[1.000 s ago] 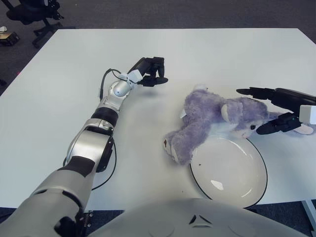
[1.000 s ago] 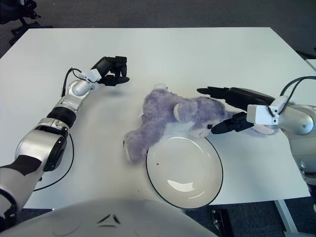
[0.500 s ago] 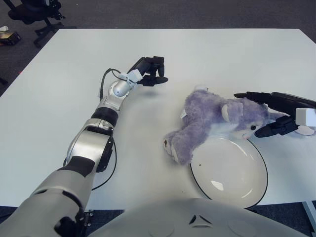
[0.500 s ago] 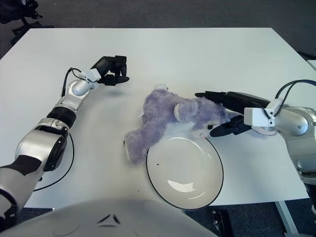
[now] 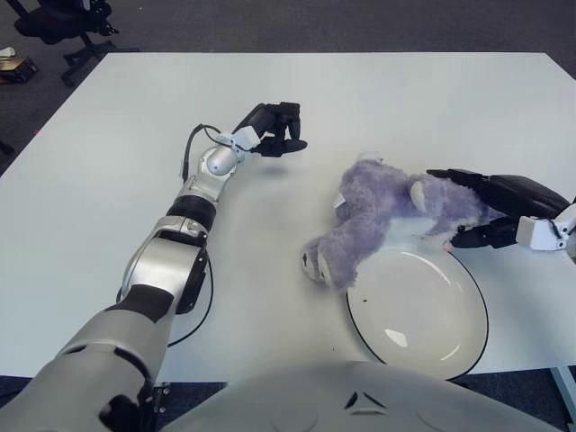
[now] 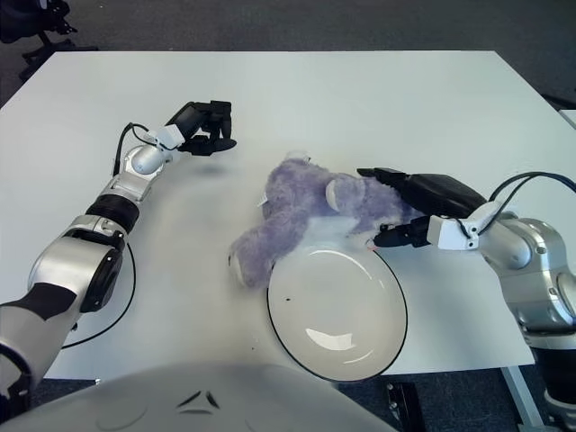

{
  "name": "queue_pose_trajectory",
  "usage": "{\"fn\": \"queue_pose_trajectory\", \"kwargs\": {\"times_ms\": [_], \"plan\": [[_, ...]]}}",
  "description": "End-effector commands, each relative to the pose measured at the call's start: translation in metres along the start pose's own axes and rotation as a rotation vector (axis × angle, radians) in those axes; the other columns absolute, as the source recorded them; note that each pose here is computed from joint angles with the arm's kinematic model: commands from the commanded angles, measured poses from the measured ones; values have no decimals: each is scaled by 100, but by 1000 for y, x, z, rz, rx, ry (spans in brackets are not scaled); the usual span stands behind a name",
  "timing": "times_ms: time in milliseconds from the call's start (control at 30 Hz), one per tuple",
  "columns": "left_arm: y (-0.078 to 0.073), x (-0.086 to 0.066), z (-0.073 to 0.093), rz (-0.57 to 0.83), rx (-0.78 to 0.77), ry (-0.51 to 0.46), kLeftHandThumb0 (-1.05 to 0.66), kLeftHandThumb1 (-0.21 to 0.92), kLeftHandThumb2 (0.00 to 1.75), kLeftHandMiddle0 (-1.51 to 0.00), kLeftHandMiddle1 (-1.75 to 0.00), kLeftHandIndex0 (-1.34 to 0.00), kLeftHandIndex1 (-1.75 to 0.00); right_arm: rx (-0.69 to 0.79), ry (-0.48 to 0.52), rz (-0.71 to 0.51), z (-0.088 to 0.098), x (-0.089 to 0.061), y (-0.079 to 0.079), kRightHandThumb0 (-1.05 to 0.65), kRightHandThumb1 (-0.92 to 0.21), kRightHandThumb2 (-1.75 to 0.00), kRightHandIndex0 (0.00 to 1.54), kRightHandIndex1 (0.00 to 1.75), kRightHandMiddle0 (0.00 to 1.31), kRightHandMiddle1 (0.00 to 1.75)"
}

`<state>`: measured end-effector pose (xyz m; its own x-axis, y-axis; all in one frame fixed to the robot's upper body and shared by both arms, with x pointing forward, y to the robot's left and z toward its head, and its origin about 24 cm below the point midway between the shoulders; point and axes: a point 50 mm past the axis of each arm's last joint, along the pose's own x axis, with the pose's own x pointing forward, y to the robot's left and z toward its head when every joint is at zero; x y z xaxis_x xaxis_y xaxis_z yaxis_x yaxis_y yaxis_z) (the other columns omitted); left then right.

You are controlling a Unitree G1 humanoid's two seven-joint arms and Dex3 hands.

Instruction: Put the doll into the plate.

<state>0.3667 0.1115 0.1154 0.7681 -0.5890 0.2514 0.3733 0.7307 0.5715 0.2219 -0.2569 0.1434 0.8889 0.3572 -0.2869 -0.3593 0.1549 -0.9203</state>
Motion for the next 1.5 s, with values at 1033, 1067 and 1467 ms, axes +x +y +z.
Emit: {"fn": "queue_pose_trajectory", "kwargs": {"times_ms": [1033, 1067, 1467], "plan": [[4, 1, 3, 24, 0, -13, -25, 92, 16, -100, -175, -83, -175, 379, 150, -211, -18, 28, 16, -38, -66, -86, 90, 175, 36, 174], [4, 0, 3, 24, 0, -12, -25, 92, 16, -100, -175, -83, -175, 393, 152, -203, -18, 29, 15, -38, -66, -87, 91, 175, 36, 174], [3, -1, 0, 19, 4, 1, -25, 92, 15, -100, -175, -82, -175, 625, 145, -116, -29, 38, 1, -40, -54, -102, 95, 175, 44, 175]]}}
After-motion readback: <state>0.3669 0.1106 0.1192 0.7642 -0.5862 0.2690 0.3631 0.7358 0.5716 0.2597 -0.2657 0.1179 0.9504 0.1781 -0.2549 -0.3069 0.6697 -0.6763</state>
